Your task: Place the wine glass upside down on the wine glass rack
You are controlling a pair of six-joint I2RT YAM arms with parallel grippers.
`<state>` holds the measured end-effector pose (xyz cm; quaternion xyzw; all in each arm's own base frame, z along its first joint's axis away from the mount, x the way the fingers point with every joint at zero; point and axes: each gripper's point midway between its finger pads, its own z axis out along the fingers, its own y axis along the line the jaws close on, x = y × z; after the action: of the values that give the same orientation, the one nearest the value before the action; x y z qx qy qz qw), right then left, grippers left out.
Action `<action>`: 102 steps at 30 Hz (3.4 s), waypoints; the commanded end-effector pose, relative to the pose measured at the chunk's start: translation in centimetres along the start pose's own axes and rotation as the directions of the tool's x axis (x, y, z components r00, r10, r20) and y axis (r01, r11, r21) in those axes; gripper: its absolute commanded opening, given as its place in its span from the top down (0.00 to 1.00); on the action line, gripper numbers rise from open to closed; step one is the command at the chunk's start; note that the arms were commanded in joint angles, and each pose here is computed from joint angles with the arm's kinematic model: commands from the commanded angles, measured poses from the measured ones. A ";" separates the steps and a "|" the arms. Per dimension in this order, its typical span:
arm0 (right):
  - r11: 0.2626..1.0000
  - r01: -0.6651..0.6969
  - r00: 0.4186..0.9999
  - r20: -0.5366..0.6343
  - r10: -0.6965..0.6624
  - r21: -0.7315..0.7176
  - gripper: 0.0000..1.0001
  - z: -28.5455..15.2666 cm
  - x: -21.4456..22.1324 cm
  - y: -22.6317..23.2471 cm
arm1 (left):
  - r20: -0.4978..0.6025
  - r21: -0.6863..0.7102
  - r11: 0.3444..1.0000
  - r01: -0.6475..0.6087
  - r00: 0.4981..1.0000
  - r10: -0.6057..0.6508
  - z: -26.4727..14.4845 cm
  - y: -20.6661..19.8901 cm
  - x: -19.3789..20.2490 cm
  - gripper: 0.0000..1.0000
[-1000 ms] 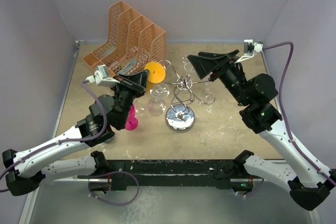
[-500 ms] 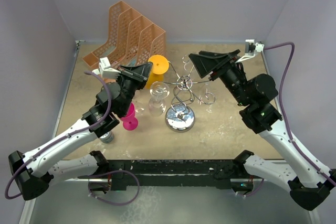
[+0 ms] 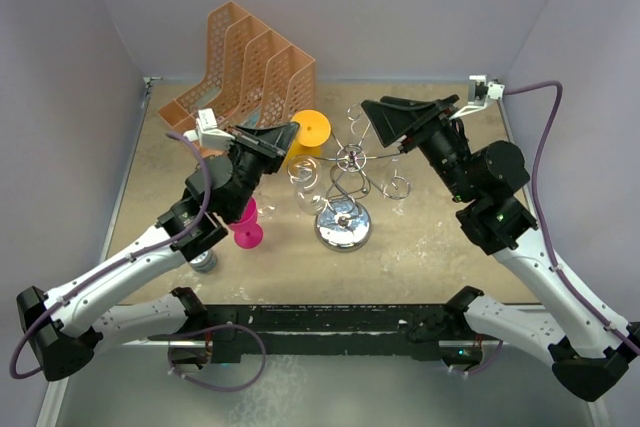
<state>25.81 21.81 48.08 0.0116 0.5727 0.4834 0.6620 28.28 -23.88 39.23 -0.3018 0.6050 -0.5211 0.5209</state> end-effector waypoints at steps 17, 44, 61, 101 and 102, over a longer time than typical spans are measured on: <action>1.000 -0.006 0.998 0.062 0.007 -0.016 0.30 -0.7 -1.6 0.6 | -0.041 0.109 0.994 0.017 0.999 -0.013 2.2 -3.9 0.1 1.00; 1.000 -0.016 0.998 0.055 0.017 -0.022 0.31 -1.3 -1.5 0.7 | 0.051 0.051 0.997 -0.050 0.998 0.048 3.7 -1.3 -3.1 1.00; 0.999 -0.027 0.998 0.051 0.028 -0.026 0.31 -1.7 -1.3 0.7 | -0.002 -0.004 0.997 -0.082 0.997 0.082 1.7 0.5 -2.7 1.00; 1.000 -0.021 0.996 0.088 0.020 0.013 0.31 -2.7 -2.2 0.2 | -0.293 -0.310 0.696 -0.648 0.761 0.578 -7.1 7.4 -6.7 0.50; 1.000 -0.021 0.996 0.084 0.020 0.016 0.31 -2.6 -2.1 0.1 | -0.334 -0.318 0.672 -0.668 0.743 0.580 -7.7 8.3 -6.4 0.50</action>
<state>24.11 20.05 47.74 0.0275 0.5650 0.4869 0.6656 26.19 -15.33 36.20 -0.1848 0.7579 -0.2820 0.5585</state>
